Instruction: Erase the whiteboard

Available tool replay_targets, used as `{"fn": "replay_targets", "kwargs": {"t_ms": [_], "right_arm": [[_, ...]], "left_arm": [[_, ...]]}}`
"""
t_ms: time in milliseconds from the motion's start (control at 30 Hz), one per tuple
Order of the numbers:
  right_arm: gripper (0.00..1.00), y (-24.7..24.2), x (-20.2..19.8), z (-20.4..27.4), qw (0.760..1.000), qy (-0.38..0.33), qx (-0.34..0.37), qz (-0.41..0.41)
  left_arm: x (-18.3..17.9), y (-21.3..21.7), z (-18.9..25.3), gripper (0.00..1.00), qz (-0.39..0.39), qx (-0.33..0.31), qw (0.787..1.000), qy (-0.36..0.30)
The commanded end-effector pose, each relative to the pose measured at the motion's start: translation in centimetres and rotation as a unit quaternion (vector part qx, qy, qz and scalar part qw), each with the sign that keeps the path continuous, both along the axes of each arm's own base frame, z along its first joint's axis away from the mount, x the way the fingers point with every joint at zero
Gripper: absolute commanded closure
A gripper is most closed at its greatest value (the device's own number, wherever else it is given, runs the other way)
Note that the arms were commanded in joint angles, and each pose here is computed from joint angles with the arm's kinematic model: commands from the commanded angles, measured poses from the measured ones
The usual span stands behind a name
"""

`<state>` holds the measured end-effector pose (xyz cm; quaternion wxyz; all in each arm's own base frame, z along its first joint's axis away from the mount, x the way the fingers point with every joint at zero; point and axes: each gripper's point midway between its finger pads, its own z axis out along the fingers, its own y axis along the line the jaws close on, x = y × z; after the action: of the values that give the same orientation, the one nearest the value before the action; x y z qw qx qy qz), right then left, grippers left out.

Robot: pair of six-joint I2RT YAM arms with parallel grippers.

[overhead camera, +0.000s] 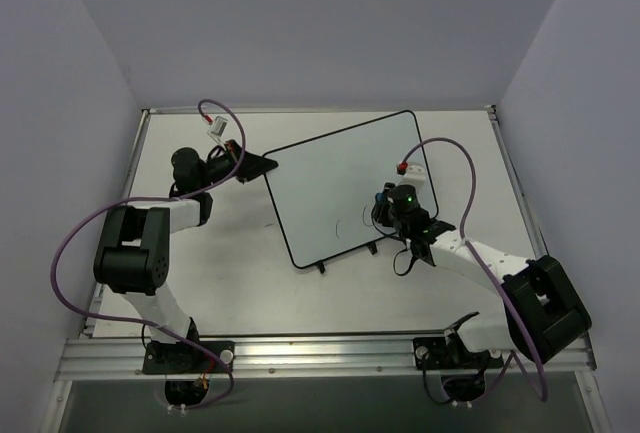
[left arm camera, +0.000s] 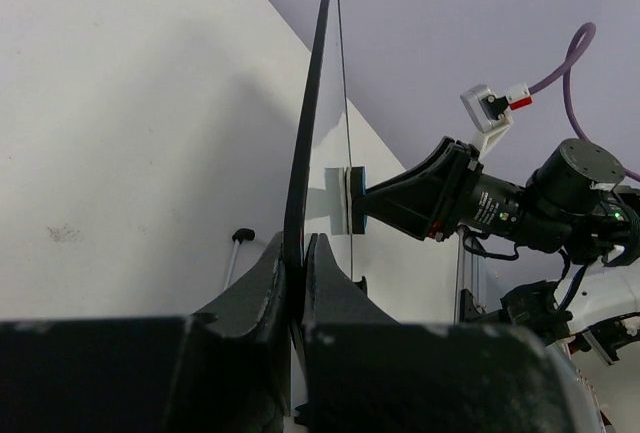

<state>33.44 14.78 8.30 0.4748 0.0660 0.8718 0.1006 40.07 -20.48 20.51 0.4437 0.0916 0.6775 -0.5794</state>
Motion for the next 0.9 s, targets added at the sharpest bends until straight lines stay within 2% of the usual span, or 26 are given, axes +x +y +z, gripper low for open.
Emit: {"fn": "replay_targets", "kwargs": {"t_ms": [0, 133, 267, 400, 467, 667, 733, 867], "right_arm": [[1.0, 3.3, -1.8, -0.5, 0.998, -0.011, 0.007, 0.055], [1.0, 6.9, -3.1, -0.6, 0.997, -0.005, -0.003, 0.081], [1.0, 8.2, -3.5, -0.1, 0.996, -0.003, 0.001, 0.084], [1.0, 6.4, -2.1, 0.6, 0.997, 0.0, -0.032, 0.064], [1.0, 3.8, -0.6, 0.1, 0.999, 0.019, -0.033, 0.037], [1.0, -0.9, -0.1, -1.1, 0.998, 0.037, -0.056, -0.007], [1.0, -0.5, -0.1, -1.0, 0.998, 0.029, -0.047, 0.004], [1.0, 3.6, -0.9, 0.1, 0.997, 0.008, -0.016, 0.078]], "left_arm": [[-1.0, -1.0, 0.6, 0.98, -0.025, 0.057, 0.987, -0.148], [-1.1, -0.9, 0.8, 0.98, -0.023, 0.059, 0.987, -0.149], [-1.3, -0.9, 1.0, 0.98, -0.025, 0.06, 0.986, -0.152], [-1.4, -1.0, 0.9, 0.98, -0.028, 0.061, 0.986, -0.151], [-1.4, -1.0, 0.9, 0.98, -0.029, 0.061, 0.986, -0.151], [-1.4, -1.0, 1.0, 0.98, -0.032, 0.06, 0.986, -0.153], [-1.5, -1.0, 1.0, 0.98, -0.032, 0.061, 0.986, -0.153], [-1.5, -1.1, 1.0, 0.98, -0.033, 0.062, 0.986, -0.153]]}}
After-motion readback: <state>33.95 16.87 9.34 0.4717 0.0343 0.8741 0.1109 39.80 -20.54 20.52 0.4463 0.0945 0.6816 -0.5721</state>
